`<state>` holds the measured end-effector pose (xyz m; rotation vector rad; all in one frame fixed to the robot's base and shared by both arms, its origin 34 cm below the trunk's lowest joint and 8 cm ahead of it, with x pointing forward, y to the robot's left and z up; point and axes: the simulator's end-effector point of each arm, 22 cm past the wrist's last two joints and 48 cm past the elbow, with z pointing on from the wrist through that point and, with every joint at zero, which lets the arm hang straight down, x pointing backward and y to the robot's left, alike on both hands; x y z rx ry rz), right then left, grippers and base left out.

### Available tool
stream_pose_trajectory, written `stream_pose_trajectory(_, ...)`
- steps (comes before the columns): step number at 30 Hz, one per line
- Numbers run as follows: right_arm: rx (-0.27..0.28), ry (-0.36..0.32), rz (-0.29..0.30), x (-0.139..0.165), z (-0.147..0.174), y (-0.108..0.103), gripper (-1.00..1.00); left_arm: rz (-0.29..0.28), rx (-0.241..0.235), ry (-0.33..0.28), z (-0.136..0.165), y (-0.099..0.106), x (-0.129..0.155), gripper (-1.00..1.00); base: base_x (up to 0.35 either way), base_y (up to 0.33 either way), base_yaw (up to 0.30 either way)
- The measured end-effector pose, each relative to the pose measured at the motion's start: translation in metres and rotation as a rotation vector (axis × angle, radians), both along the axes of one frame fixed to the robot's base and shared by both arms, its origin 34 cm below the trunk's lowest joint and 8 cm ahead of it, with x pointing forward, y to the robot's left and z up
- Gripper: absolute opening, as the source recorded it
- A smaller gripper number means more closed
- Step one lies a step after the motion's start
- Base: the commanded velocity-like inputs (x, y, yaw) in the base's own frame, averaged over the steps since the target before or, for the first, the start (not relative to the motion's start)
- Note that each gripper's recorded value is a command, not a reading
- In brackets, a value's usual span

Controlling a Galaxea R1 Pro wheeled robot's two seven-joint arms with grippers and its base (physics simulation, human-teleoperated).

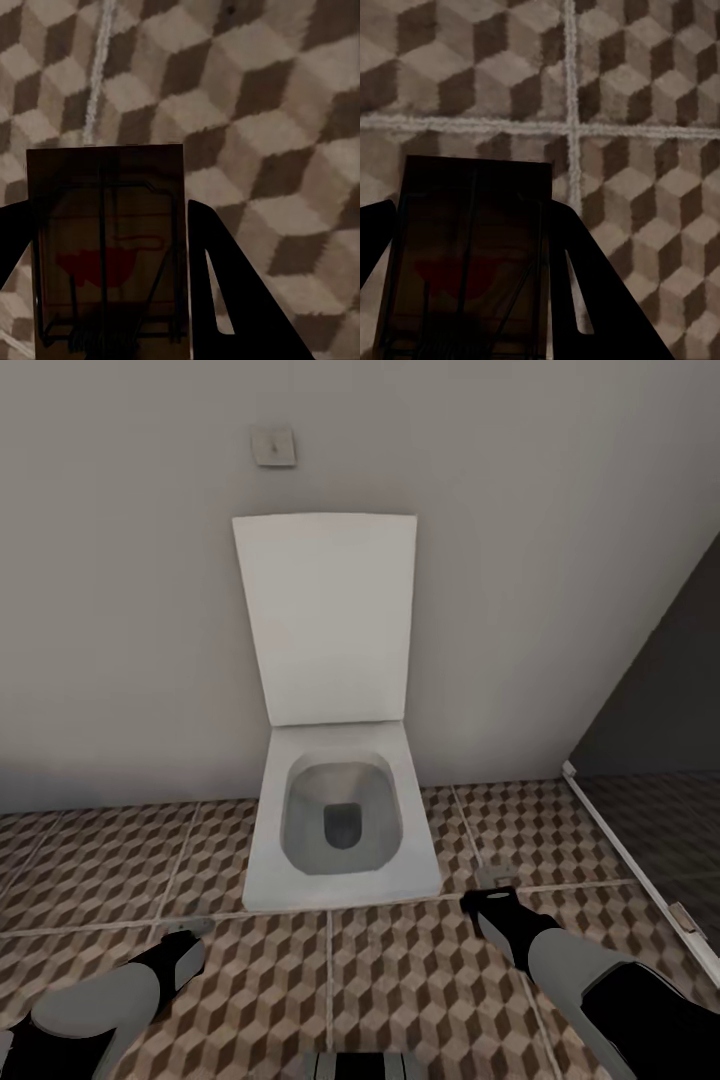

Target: Take the four mousetraps from the cabinet in the bathroom and place them on the bathroom floor. Make sure all four end up on the same floor surface, and ensure that at least two of them are either under or directly next to the same bathroom sink.

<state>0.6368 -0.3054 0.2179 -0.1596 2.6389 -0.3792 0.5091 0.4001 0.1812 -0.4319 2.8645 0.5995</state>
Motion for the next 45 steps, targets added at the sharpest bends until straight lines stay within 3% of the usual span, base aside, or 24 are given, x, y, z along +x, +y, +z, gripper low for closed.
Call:
stream_pose_trajectory(8, 0.006, -0.001, 0.002, -0.004, -0.016, 0.001, -1.00, 0.000, 0.002, 0.022, -0.014, 0.000, -0.009, -1.00, 0.000, 0.000, -0.003)
stream_pose_trajectory(34, 0.008, 0.103, 0.008, -0.038, -0.076, 0.005, -1.00, -0.001, 0.002, 0.124, -0.059, 0.000, -0.045, -1.00, 0.000, 0.000, 0.000)
stream_pose_trajectory(41, 0.008, 0.103, 0.008, -0.038, -0.076, 0.005, -1.00, -0.003, 0.006, 0.123, -0.059, 0.002, -0.045, -1.00, 0.000, 0.000, 0.000)
stream_pose_trajectory(45, 0.008, 0.103, 0.009, -0.038, -0.076, 0.006, -1.00, -0.005, 0.013, 0.092, -0.058, 0.003, -0.039, -1.00, 0.000, 0.000, 0.000)
